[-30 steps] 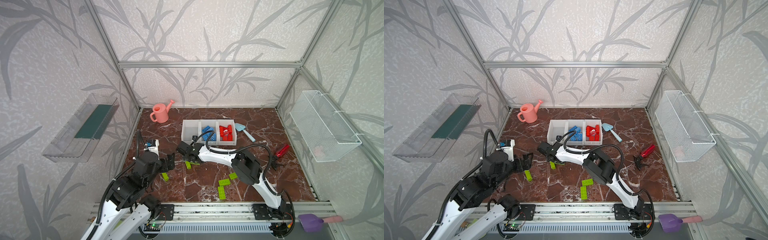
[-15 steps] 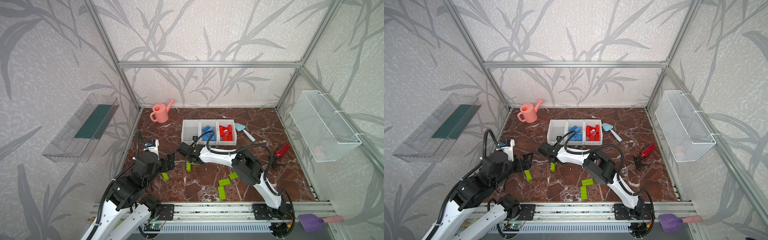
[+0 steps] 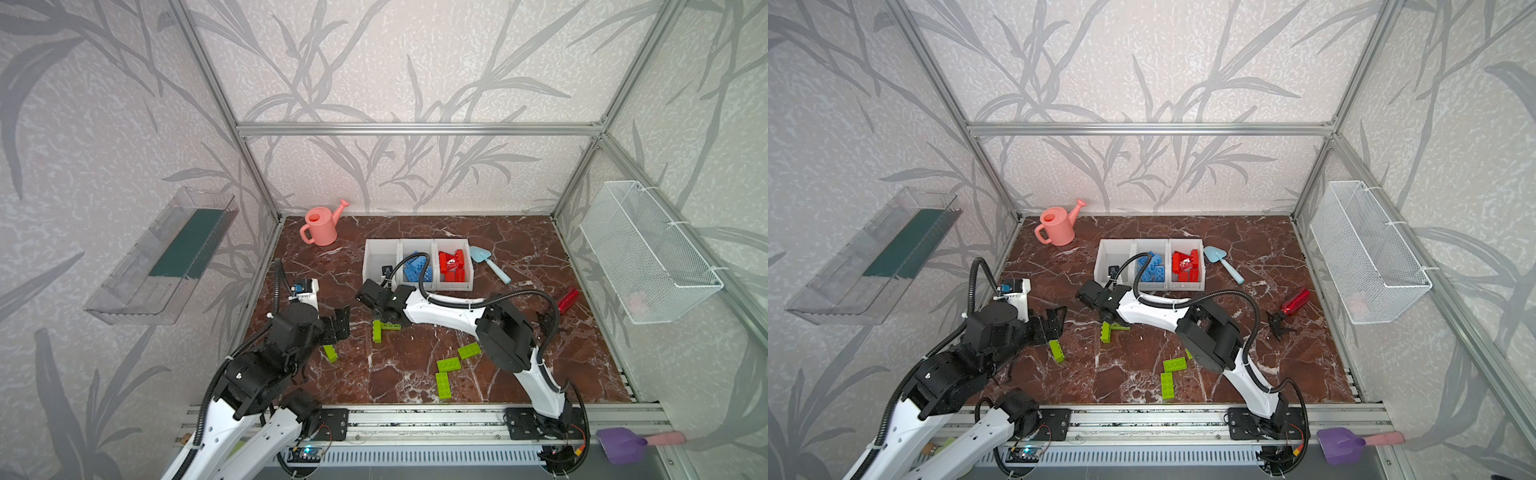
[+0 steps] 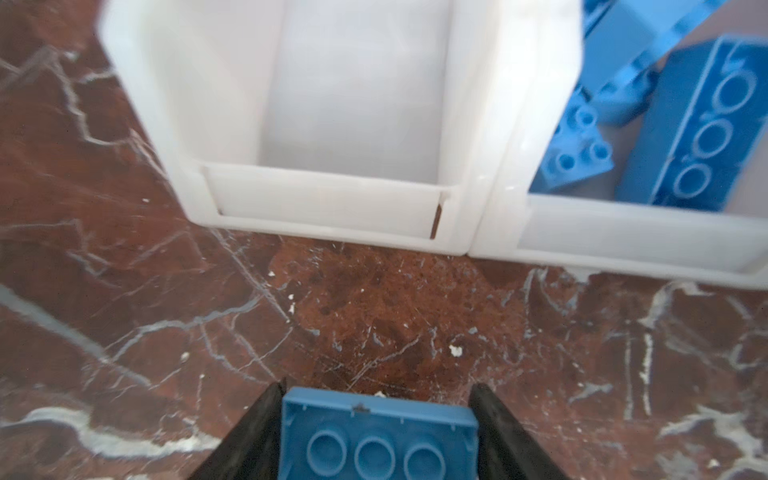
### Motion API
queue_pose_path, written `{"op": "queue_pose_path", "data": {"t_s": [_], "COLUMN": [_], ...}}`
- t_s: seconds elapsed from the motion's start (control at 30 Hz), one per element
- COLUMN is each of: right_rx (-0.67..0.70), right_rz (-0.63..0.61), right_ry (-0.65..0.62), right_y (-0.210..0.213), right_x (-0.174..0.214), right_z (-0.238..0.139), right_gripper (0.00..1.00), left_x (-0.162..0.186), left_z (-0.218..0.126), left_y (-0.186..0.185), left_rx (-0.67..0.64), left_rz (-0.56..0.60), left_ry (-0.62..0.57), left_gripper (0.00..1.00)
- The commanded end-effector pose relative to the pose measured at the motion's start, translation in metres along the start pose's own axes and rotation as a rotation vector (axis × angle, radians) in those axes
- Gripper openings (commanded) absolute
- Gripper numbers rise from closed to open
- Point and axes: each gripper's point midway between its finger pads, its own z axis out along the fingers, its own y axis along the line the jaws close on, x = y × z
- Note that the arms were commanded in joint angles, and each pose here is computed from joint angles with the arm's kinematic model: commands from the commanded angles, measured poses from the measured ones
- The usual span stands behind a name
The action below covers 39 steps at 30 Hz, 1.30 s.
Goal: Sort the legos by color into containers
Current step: 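Grasp the blue brick with the right gripper while the left gripper lowers, then carry the blue brick into the middle compartment with the right gripper and release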
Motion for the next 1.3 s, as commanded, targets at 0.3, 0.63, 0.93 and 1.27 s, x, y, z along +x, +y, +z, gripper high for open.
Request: {"op": "queue_pose_path", "data": {"t_s": [0.3, 0.63, 0.93, 1.27], "right_rx": [-0.030, -0.061, -0.059, -0.060], "right_rz": [-0.047, -0.070, -0.077, -0.090], "right_ry": [-0.099, -0.089, -0.073, -0.076], "right_y": [-0.060, -0.098, -0.101, -0.101], "right_x": [-0.107, -0.149, -0.164, -0.174], "right_z": [-0.031, 0.010, 0.040, 0.038], "right_gripper": [0.54, 0.55, 0.66, 0.87], "left_x": [0.011, 0.017, 0.021, 0.023], "left_z": [0.013, 0.024, 0.029, 0.033], "left_y": [0.002, 0.001, 0.000, 0.002], "left_rx": [-0.035, -0.054, -0.064, -0.081], "left_rz": [0.030, 0.048, 0.055, 0.068], "left_ry": [0.058, 0.105, 0.132, 0.150], "left_gripper": [0.92, 0.92, 0.92, 0.92]}}
